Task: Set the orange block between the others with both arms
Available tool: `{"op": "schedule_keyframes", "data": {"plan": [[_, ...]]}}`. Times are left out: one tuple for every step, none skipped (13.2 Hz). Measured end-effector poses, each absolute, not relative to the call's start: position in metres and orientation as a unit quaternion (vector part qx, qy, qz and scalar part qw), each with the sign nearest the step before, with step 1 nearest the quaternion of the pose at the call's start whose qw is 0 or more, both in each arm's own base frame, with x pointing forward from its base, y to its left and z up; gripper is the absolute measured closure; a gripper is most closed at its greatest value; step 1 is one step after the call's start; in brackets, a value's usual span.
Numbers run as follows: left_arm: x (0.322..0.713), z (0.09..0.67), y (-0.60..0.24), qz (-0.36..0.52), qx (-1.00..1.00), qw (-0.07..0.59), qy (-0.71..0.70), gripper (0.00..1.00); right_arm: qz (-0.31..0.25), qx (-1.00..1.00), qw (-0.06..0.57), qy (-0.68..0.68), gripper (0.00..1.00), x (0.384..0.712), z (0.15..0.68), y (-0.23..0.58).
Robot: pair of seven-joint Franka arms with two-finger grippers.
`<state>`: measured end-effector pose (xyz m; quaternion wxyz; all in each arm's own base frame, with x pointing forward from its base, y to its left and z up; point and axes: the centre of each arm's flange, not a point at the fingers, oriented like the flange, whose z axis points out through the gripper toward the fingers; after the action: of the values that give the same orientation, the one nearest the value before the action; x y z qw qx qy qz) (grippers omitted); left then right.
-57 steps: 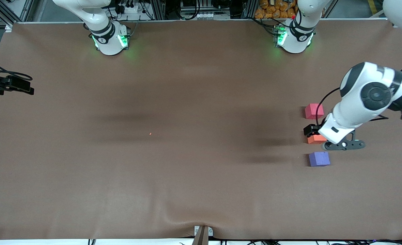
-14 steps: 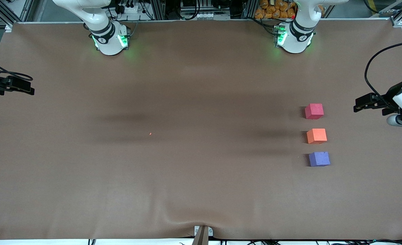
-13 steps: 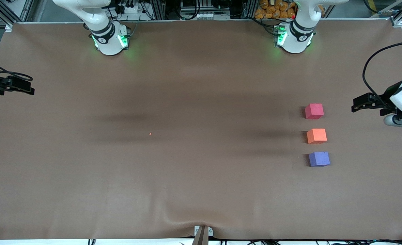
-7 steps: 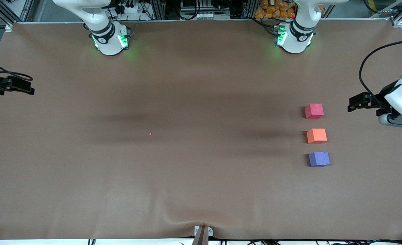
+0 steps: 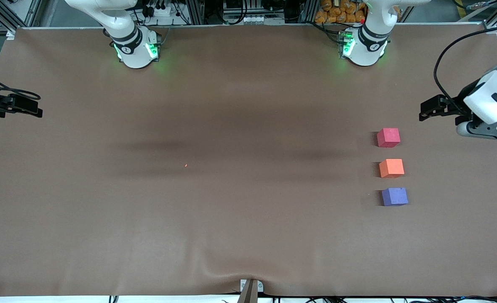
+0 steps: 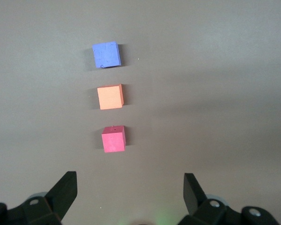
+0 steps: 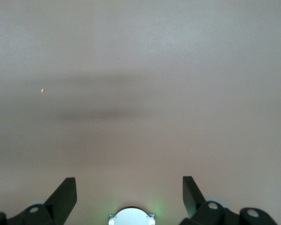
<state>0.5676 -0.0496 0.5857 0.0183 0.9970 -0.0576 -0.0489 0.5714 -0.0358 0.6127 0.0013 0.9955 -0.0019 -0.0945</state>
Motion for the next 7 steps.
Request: {"op": "schedule_keyframes", "data": {"plan": [[0.5677,0.5851,-0.0481,-0.05,0.997,0.018,-0.056,0.0,-0.095,0.996,0.001,-0.002,0.0,0.5714,0.6127,-0.0358],[0.5678,0.5846,-0.0455,-0.05,0.997,0.018,-0.054,0.0,-0.095,0.996,0.001,-0.002,0.0,0.5714,0.6127,-0.0358],[0.568,0.5844,-0.0433,-0.05,0.997,0.019,-0.052,0.0,-0.095,0.996,0.001,-0.002,0.0,0.5714,0.6127,-0.0358],[0.5681,0.584,-0.0423,-0.05,0.997,0.019,-0.051,0.0,-0.095,0.996,0.001,-0.002,0.0,0.5714,0.6127,-0.0358],[0.5686,0.5834,-0.0422,-0.05,0.997,0.019,-0.051,0.0,-0.095,0.996,0.001,-0.002,0.0,0.5714,0.6127,-0.0358],[0.5699,0.5822,-0.0421,-0.047,0.997,0.019,-0.051,0.0,-0.095,0.996,0.001,-0.002,0.0,0.5714,0.6127,-0.0358],[0.571,0.5806,-0.0421,-0.047,0.997,0.019,-0.051,0.0,-0.095,0.996,0.001,-0.002,0.0,0.5714,0.6127,-0.0358]]}}
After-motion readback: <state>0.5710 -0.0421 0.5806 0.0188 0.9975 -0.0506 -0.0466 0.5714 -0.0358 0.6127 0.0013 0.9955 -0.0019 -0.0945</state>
